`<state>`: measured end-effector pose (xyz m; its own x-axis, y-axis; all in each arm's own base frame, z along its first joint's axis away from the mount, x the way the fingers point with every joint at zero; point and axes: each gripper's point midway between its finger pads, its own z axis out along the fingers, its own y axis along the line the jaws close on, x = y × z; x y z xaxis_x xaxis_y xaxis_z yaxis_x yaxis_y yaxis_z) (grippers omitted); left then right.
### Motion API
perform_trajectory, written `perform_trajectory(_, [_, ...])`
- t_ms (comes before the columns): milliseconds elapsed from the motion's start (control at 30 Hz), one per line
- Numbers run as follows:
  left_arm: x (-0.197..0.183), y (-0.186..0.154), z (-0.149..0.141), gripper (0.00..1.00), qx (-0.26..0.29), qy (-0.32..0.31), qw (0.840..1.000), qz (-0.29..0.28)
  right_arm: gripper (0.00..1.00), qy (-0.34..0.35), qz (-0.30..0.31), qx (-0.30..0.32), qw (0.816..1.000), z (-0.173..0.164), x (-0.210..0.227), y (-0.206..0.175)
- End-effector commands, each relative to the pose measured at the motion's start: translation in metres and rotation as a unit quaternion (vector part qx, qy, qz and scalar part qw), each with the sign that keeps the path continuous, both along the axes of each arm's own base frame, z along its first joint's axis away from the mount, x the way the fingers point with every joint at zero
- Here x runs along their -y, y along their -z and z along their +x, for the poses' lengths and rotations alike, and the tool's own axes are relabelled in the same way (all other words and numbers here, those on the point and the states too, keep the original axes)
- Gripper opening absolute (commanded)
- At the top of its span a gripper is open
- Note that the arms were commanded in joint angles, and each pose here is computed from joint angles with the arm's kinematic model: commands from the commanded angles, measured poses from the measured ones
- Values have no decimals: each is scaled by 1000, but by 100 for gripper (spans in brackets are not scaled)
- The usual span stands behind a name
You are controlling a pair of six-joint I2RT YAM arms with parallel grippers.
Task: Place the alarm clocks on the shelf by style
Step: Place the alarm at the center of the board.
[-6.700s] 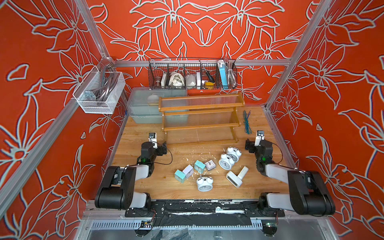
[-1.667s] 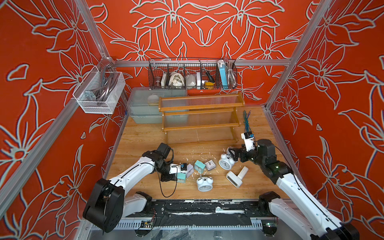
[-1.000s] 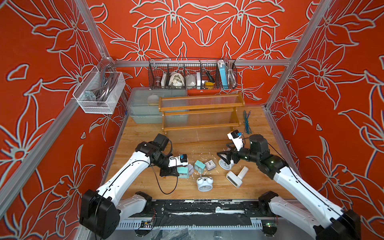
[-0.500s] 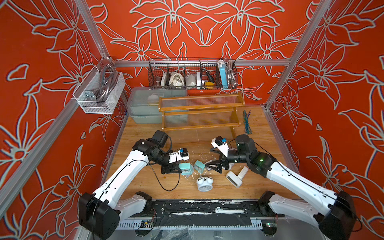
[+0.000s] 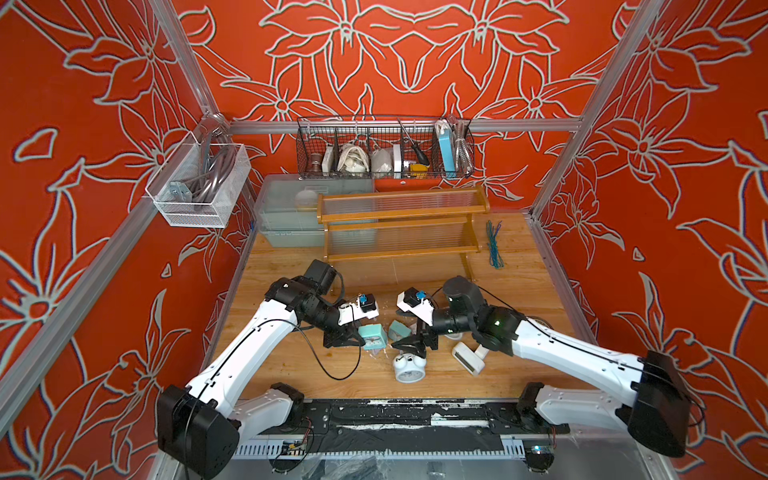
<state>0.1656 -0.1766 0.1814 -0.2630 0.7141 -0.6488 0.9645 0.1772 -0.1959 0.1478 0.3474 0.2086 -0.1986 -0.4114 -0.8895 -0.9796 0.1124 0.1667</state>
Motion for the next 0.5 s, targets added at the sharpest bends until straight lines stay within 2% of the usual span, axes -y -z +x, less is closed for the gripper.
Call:
perform_trajectory(0, [5, -9, 3, 23, 2, -6, 1000, -21, 84, 20, 29, 28, 999, 9, -16, -25])
perform_trajectory(133, [3, -4, 19, 23, 7, -49, 999, -8, 87, 93, 34, 44, 994, 30, -13, -25])
perform_trajectory(267, [-10, 15, 55, 24, 39, -140, 989, 37, 88, 177, 7, 55, 983, 55, 2, -14])
perform_trajectory(467, [-12, 28, 61, 24, 22, -182, 982, 39, 87, 218, 3, 46, 975, 66, 2, -2])
